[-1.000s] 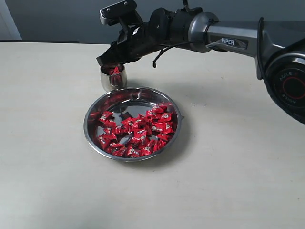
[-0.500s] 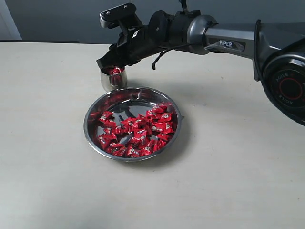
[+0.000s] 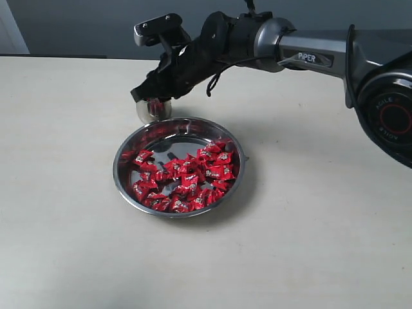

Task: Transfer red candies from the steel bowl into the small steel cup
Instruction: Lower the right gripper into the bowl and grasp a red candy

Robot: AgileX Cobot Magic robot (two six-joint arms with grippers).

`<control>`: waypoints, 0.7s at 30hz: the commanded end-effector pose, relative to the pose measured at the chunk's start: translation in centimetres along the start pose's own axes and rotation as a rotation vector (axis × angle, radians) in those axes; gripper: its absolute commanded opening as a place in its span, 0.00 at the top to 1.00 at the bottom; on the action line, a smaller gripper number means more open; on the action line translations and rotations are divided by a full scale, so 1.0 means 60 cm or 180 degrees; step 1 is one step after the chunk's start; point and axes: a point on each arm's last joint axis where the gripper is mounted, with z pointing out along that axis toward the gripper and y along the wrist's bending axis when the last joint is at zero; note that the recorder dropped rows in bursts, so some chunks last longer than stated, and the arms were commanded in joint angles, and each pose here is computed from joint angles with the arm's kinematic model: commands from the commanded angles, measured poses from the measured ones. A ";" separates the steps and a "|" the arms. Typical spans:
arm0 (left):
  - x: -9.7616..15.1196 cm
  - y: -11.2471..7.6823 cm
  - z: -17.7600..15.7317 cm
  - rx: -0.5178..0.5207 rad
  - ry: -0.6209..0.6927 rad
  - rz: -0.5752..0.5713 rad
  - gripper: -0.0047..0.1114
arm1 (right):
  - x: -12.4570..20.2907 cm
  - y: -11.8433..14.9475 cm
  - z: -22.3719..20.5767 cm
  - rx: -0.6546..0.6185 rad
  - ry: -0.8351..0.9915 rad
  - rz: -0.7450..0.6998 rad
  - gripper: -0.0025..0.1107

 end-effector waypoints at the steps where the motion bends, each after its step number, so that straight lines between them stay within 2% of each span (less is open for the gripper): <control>1: 0.000 0.000 -0.001 -0.0003 -0.0022 -0.0014 0.96 | 0.019 0.023 -0.011 -0.0387 0.0525 -0.0203 0.68; 4: 0.000 0.000 -0.001 -0.0003 -0.0022 -0.0014 0.96 | 0.040 0.038 0.002 -0.0654 0.0766 -0.0349 0.67; 8: 0.000 0.000 -0.001 -0.0003 -0.0022 -0.0014 0.96 | 0.056 0.055 0.020 -0.0928 0.0855 -0.0338 0.55; 21: 0.000 0.000 -0.001 -0.0003 -0.0022 -0.0014 0.96 | 0.053 0.081 0.042 -0.0836 0.0658 -0.0374 0.54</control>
